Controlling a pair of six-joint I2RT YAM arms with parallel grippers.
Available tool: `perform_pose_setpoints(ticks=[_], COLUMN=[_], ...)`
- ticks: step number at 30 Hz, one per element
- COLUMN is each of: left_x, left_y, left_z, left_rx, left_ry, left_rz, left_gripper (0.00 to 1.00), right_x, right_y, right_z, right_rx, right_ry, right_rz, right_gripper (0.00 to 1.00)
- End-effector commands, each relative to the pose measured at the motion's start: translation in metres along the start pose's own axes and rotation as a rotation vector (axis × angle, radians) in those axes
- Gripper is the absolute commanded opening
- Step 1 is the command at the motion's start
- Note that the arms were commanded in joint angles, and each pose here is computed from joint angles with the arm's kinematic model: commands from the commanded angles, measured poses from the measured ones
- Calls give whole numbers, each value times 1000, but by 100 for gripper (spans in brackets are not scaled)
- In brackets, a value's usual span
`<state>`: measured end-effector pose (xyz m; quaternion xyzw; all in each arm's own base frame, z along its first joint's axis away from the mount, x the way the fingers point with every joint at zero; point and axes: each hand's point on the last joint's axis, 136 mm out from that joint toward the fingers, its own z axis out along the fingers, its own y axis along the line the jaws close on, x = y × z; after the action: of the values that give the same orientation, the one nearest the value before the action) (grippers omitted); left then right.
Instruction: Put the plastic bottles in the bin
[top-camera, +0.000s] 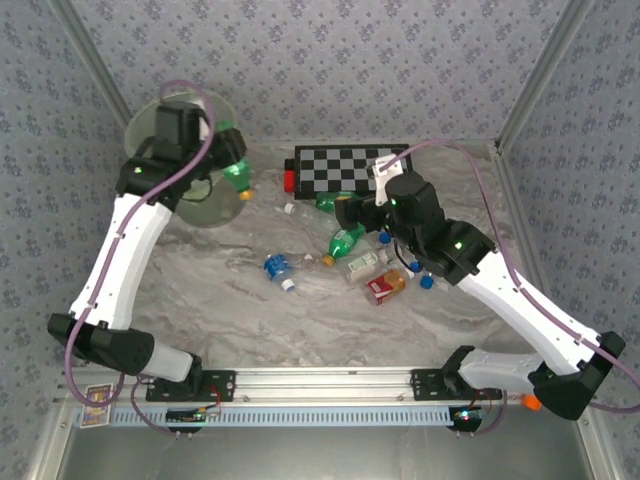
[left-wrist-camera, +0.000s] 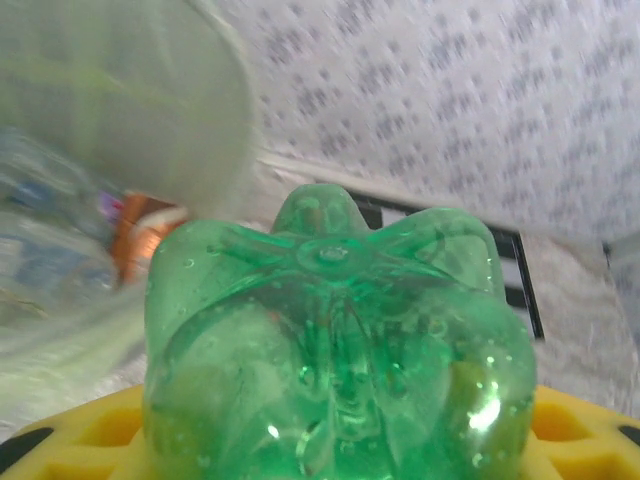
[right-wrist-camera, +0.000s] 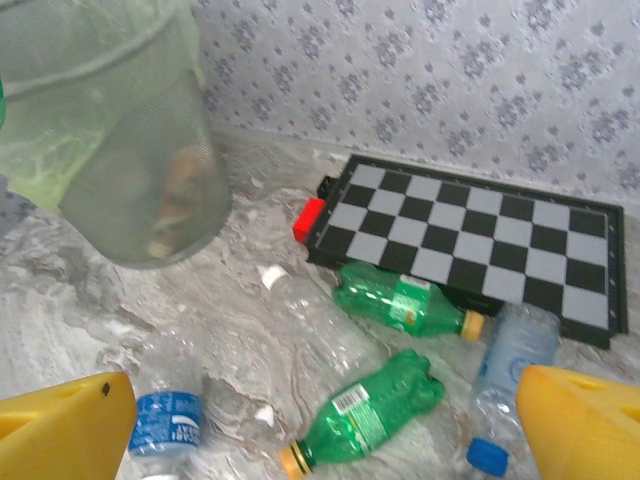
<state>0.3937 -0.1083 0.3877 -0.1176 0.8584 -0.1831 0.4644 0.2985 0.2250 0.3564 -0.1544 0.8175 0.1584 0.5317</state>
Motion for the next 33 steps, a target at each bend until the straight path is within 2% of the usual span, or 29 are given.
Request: perform_pose_setpoints(ticks=[1,8,12,15,19,23,26,27,30,33], left_x=[-39,-91,-114,-124,-133,-135,-133,-132,-132,-135], left_y=[13,78,101,111,123,134,138,139,140,140], left_z=[-17,-14,-3,12,30,46,56,59,62,59], left_rx=[22,-90,-102,-93,-135,-185,-200,-201,-198,-200], left_ry=[-99,-201,-240,-243,-230,-194,-169,-164,-161,-168], left_rz=[-124,-392,-509,-569,-575,-563,-553,-555,-565,-556], left_gripper=[49,52,50,50,51,58,76,79,86,87], right_x=[-41,-54,-55,-56,-56,-58,-60,-60,-58,-58], right_y=[17,25,27,27,26,23,21,20,17,15], right_z=[-8,4,13,18,24,29,33,34,38,42], right_rx=[-70,-77,-70,-65,-57,-47,-40,-35,-26,-25], right_ry=[-109,-131,-132,-133,-131,-136,-139,-139,-137,-136], right_rz=[-24,-89,-103,-112,-122,-123,-123,-123,-119,-114], right_gripper=[99,99,99,99,99,99,99,99,99,99])
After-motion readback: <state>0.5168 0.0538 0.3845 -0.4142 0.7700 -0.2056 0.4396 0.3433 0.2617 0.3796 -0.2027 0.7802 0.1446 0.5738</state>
